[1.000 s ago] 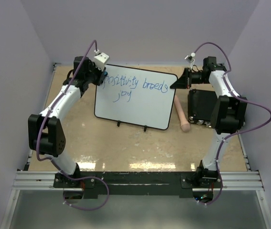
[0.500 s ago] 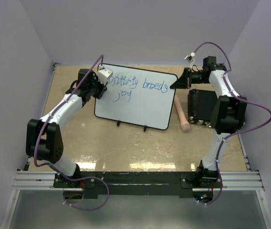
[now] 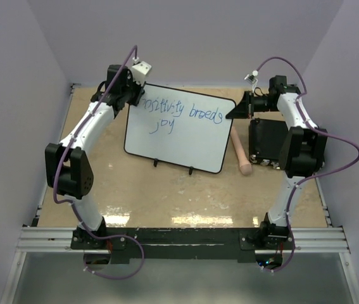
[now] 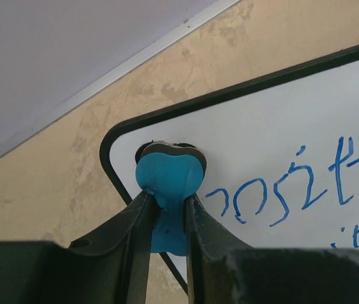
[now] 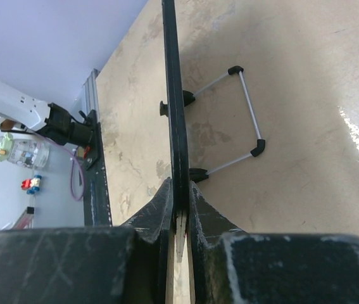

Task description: Erase the whiteboard

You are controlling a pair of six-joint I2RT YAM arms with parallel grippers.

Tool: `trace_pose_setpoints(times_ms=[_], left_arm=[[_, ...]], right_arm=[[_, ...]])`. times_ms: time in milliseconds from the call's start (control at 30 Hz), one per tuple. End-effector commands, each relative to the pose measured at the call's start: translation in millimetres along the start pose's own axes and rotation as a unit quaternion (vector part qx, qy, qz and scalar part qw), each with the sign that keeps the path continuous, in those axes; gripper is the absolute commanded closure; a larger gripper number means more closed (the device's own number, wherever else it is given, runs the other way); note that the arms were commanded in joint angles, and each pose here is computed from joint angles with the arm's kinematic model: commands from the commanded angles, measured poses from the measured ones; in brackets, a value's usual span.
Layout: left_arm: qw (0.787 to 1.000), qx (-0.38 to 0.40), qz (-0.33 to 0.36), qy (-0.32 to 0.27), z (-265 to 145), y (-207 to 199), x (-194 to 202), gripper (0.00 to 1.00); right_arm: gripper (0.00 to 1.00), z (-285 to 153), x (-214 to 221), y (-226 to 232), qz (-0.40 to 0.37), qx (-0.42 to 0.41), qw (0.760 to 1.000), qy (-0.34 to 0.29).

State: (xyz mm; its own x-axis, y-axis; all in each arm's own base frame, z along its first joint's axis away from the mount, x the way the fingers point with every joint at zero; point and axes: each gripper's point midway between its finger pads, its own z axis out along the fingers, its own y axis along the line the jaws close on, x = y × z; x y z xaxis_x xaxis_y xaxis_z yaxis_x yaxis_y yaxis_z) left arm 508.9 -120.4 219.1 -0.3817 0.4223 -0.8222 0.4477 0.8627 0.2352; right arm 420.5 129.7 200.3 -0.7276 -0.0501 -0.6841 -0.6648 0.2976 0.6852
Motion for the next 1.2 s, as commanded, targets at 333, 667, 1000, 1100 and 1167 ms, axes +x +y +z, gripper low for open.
trace_pose_setpoints(times_ms=[333,667,1000,1100,1167], left_arm=[[0.997,0.028,0.039,0.059,-19.5,-37.2,57.7,1.0],[0.989,0.015,0.018,0.148,-28.0,-41.0,108.9,1.0],[0.992,-0.016,0.016,0.123,-25.2,-31.3,86.0,1.0],[0.996,-0.025,0.014,0.087,-15.1,-20.3,43.4,1.0],[0.998,-0.028,0.011,0.061,-7.3,-12.5,14.9,1.0]], right_arm=[[1.0,-5.2,-11.6,-8.8,-0.082,0.037,0.996,0.009],[1.0,-5.9,-11.0,-8.1,-0.089,0.037,0.995,0.012],[1.0,-6.1,-11.1,-6.9,-0.09,0.036,0.995,0.012],[1.0,-6.0,-10.1,-6.8,-0.089,0.036,0.995,0.012],[1.0,-5.9,-8.7,-8.2,-0.088,0.038,0.995,0.014]])
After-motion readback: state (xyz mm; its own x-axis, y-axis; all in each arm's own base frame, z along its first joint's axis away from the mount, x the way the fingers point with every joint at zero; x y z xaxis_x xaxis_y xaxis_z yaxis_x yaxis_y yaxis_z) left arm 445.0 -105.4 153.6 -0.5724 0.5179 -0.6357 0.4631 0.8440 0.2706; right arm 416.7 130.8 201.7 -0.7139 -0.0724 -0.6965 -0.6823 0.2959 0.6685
